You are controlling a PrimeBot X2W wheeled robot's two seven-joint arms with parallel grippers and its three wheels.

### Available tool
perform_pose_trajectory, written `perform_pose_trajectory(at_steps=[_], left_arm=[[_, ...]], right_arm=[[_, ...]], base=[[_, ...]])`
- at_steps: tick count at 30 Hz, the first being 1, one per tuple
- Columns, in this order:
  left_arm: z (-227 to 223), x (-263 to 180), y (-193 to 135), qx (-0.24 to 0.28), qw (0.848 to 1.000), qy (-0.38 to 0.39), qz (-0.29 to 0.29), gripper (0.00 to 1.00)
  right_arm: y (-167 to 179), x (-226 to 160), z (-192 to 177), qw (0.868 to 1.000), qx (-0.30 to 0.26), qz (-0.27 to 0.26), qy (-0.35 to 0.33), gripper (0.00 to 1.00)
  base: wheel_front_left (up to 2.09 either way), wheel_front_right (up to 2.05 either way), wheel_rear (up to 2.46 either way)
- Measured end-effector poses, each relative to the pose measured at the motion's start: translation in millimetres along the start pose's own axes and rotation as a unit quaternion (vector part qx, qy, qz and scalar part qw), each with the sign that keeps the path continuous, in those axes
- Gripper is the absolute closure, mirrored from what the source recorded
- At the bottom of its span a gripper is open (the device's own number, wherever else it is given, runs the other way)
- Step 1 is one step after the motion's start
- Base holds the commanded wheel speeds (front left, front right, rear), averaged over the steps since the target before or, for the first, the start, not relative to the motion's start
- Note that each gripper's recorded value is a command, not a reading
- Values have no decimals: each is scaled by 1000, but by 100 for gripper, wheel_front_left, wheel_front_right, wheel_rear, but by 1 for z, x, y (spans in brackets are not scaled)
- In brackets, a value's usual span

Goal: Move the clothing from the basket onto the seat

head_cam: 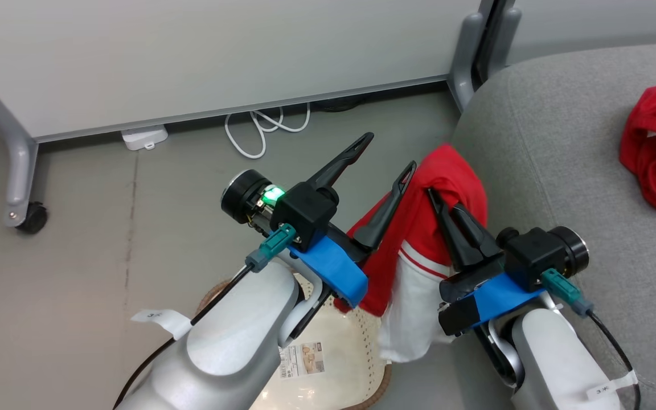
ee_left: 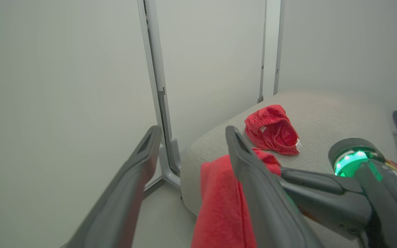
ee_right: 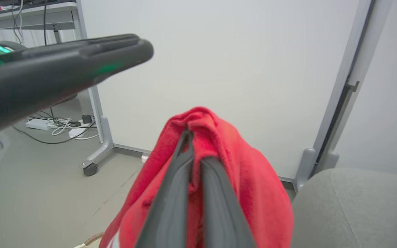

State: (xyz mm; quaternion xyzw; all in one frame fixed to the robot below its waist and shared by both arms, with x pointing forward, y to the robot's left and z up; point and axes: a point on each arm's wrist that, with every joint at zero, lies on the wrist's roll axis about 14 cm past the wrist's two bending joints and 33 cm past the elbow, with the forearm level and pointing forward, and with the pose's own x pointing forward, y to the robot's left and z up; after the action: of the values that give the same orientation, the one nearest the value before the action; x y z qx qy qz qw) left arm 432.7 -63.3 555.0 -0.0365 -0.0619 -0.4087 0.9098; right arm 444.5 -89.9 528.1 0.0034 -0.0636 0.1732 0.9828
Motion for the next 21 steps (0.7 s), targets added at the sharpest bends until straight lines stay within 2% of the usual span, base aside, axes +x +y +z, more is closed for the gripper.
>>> perform_pose_trajectory(at_steps=[12,21], left_arm=[[-33,21,-32,-16,998,26,-63,0],[-52,37,-65,-35,991,36,-120,0]], right_arm=[[-61,-26,6,996,-23,-89,-4,100],[-103,-64,1,986,-36,-163,14,100]], base=[[0,0,0],[0,0,0]])
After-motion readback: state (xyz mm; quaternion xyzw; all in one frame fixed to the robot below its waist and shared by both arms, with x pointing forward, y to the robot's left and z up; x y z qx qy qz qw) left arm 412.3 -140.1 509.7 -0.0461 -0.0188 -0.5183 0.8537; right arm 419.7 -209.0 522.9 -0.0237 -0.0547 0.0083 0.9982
